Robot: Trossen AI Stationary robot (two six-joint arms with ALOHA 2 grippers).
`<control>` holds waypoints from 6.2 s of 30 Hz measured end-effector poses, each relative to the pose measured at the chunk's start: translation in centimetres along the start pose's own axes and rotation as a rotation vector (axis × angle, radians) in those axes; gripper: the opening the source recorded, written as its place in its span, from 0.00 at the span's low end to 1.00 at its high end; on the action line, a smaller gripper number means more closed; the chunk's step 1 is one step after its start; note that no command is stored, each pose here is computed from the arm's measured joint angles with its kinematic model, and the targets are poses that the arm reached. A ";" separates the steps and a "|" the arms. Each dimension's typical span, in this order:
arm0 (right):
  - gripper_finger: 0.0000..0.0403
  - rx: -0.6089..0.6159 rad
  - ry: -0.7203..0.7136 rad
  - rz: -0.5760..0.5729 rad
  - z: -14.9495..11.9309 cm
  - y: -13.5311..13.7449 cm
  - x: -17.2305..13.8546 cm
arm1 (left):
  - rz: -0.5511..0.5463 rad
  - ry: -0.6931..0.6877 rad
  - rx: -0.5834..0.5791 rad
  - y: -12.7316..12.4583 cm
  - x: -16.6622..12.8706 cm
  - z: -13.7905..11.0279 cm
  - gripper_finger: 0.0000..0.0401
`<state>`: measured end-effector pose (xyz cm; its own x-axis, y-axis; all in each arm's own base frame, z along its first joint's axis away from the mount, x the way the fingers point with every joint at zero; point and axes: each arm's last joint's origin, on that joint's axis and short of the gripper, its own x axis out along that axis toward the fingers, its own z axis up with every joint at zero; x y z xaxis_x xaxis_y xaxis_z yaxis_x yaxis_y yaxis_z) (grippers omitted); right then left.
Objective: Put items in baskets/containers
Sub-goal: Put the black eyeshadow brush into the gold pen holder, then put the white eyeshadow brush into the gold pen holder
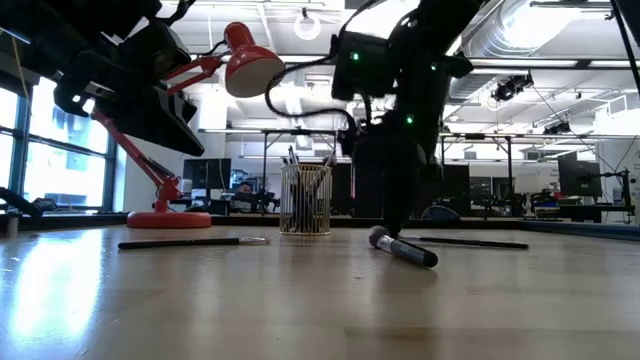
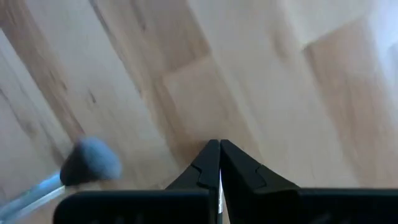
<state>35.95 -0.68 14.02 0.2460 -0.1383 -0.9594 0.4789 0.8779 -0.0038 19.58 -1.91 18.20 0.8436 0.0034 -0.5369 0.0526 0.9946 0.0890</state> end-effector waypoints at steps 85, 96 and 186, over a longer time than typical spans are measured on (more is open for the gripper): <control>0.30 0.109 -0.754 -0.091 5.6 -3.7 -11.4 | 0.000 0.001 -0.023 0.0 0.0 0.0 0.00; 0.02 0.181 -0.409 -0.123 -3.7 1.3 -13.4 | 0.001 -0.009 -0.025 0.0 0.0 0.1 0.00; 0.03 -0.060 -0.395 0.163 -14.2 0.3 -1.9 | 0.127 0.686 -0.432 1.5 15.4 5.6 0.01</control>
<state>23.68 6.30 11.85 0.6234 -0.1499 -0.7674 0.3598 0.9263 0.1114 35.66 -0.91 14.72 0.3077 0.0423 -0.9505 -0.3497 0.9341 -0.0717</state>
